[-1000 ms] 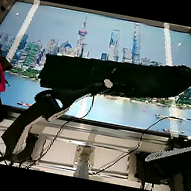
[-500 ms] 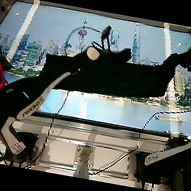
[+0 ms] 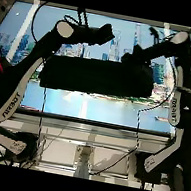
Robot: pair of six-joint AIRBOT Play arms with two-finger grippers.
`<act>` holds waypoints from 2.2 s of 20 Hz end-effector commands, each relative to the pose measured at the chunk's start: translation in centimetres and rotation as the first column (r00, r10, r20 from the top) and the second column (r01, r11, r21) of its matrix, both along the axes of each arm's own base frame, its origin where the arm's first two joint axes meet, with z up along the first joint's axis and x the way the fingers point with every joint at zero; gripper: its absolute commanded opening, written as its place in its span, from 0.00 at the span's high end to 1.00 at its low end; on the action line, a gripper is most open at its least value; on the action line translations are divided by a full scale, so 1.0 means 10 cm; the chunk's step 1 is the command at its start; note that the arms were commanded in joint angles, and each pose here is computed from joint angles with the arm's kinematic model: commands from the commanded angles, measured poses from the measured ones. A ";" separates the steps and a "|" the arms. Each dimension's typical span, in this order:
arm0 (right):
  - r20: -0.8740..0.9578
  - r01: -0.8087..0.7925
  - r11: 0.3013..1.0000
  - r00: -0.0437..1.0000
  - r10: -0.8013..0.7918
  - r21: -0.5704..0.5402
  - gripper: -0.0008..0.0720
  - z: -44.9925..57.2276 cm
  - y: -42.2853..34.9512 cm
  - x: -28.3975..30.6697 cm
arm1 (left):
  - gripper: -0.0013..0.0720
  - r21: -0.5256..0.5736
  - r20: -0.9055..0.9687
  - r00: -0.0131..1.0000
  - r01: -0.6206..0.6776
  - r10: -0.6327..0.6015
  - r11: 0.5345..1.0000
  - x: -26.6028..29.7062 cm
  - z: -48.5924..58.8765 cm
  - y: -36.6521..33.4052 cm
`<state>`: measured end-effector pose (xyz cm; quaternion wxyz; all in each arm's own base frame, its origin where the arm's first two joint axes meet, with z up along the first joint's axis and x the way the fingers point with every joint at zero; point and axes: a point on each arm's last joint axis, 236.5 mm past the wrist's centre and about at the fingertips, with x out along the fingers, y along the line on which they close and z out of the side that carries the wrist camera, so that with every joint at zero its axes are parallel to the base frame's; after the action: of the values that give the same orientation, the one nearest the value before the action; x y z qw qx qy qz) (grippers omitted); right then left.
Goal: Fold the clothes and pants, and hang the long-sleeved shirts on hangers.
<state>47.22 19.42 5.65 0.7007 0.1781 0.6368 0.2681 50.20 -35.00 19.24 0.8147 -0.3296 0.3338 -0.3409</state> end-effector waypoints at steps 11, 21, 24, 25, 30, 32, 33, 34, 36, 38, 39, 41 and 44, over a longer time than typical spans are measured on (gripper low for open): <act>0.027 0.041 0.998 0.999 -0.039 -0.040 0.56 -0.04 -0.20 0.11 | 0.95 0.043 -0.006 0.998 0.056 -0.055 0.998 -0.11 -0.04 0.04; -0.133 0.516 0.800 0.855 -0.501 0.306 0.25 -0.30 -2.58 0.22 | 0.95 0.111 0.109 0.990 0.081 -0.093 0.991 -0.18 0.30 0.40; -0.248 0.549 0.732 0.836 -0.490 0.404 0.16 -0.57 -2.57 0.10 | 0.95 0.107 0.124 0.988 0.082 -0.095 0.991 -0.22 0.39 0.40; -0.276 0.541 0.737 0.841 -0.465 0.406 0.08 -0.69 -2.53 0.07 | 0.95 0.109 0.122 0.988 0.086 -0.099 0.990 -0.23 0.38 0.40; -0.236 0.450 0.821 0.891 -0.387 0.352 0.06 -1.12 -2.43 -0.01 | 0.95 0.134 0.103 0.984 0.134 -0.148 0.982 -0.33 0.31 0.36; -0.243 0.436 0.853 0.894 -0.376 0.286 0.06 -1.26 -2.48 -0.10 | 0.95 0.136 0.099 0.983 0.140 -0.154 0.981 -0.34 0.31 0.36; -0.249 0.431 0.863 0.895 -0.371 0.262 0.06 -1.31 -2.49 -0.14 | 0.95 0.136 0.099 0.983 0.142 -0.156 0.980 -0.35 0.31 0.34; -0.258 0.430 0.864 0.894 -0.367 0.260 0.06 -1.32 -2.48 -0.15 | 0.95 0.136 0.099 0.983 0.143 -0.157 0.980 -0.35 0.31 0.34; -0.278 0.425 0.862 0.894 -0.351 0.277 0.06 -1.33 -2.40 -0.16 | 0.95 0.139 0.103 0.982 0.146 -0.161 0.979 -0.36 0.31 0.33; -0.297 0.399 0.873 0.901 -0.317 0.280 0.06 -1.38 -2.26 -0.18 | 0.95 0.140 0.105 0.981 0.148 -0.163 0.979 -0.36 0.30 0.33; -0.307 0.384 0.880 0.904 -0.296 0.281 0.06 -1.41 -2.17 -0.19 | 0.95 0.140 0.105 0.981 0.148 -0.163 0.979 -0.36 0.30 0.33; -0.321 0.351 0.894 0.912 -0.257 0.279 0.06 -1.47 -2.00 -0.20 | 0.95 0.141 0.106 0.981 0.148 -0.163 0.979 -0.36 0.30 0.33; -0.328 0.303 0.911 0.922 -0.206 0.280 0.07 -1.50 -1.75 -0.21 | 0.95 0.142 0.106 0.981 0.148 -0.164 0.979 -0.36 0.30 0.33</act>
<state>45.42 -0.26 -9.03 0.6011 0.4248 0.6367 0.2300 46.58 -31.72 22.23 0.8235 -0.2273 0.3327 -0.3993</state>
